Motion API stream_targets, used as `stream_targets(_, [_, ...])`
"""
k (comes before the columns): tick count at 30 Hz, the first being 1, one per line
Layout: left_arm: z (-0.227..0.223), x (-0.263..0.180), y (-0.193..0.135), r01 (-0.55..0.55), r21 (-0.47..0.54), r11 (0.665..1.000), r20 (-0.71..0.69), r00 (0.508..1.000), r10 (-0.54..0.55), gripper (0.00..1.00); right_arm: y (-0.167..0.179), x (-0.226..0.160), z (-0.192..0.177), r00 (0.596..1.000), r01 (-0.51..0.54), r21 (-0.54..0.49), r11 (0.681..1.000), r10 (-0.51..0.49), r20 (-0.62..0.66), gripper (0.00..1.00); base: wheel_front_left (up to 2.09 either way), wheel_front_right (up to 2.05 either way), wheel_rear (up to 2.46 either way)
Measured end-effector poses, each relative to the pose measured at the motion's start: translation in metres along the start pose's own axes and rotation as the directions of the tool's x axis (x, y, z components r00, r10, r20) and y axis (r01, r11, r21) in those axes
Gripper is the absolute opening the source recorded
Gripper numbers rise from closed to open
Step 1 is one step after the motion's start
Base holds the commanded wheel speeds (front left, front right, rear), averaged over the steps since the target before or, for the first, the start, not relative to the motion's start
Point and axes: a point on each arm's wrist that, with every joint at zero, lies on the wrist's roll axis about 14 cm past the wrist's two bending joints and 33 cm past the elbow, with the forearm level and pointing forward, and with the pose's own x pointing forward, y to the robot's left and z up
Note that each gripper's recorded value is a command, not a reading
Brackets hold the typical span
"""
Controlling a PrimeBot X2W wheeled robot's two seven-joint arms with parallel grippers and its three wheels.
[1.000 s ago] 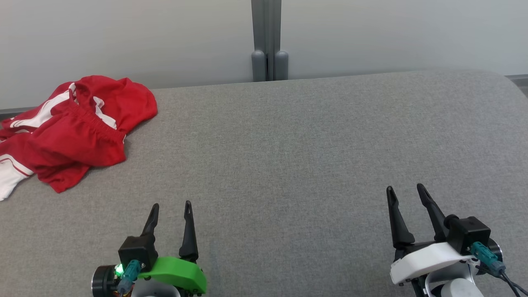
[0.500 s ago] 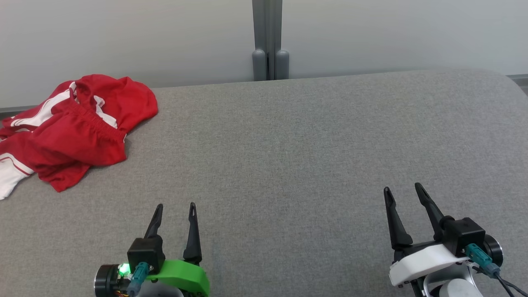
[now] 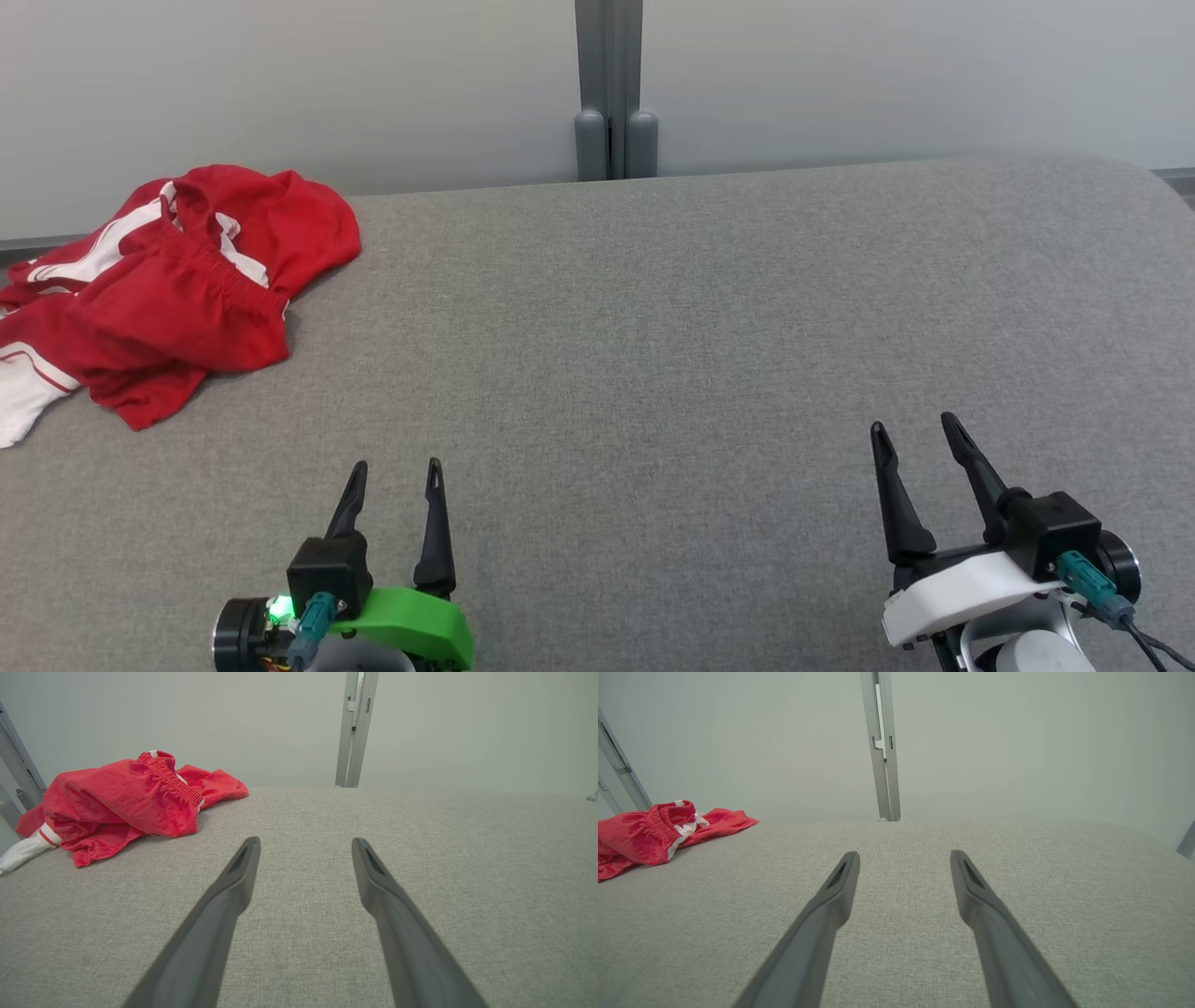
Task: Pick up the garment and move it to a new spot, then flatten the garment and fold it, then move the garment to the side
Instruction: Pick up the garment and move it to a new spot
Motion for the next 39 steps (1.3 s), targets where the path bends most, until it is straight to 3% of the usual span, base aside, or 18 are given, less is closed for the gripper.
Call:
stream_targets(8, [0.006,-0.002,0.012,-0.037,0.001,0.999,0.017,0.999,0.037,1.00,0.007,0.007,-0.003,1.000,-0.025,0.000,1.000,0.025,-0.006,1.00,0.00,0.00,0.00])
stream_targets(17, [0.014,-0.025,0.061,-0.200,-0.001,0.980,0.042,0.979,0.200,1.00,0.055,0.031,-0.011,0.985,-0.172,0.015,0.985,0.173,-0.020,1.00,0.00,0.00,0.00])
stream_targets(29, [0.016,-0.090,0.139,-0.478,-0.016,0.878,0.051,0.877,0.478,1.00,0.139,0.056,-0.022,0.913,-0.406,0.043,0.913,0.407,-0.031,1.00,0.00,0.00,0.00])
stream_targets(33, [0.016,-0.104,0.152,-0.529,-0.015,0.848,0.051,0.847,0.529,1.00,0.156,0.060,-0.026,0.893,-0.447,0.049,0.893,0.449,-0.036,1.00,0.00,0.00,0.00])
stream_targets(39, [0.015,-0.110,0.160,-0.558,-0.010,0.830,0.043,0.829,0.557,1.00,0.165,0.064,-0.033,0.881,-0.467,0.066,0.882,0.471,-0.046,1.00,0.00,0.00,0.00])
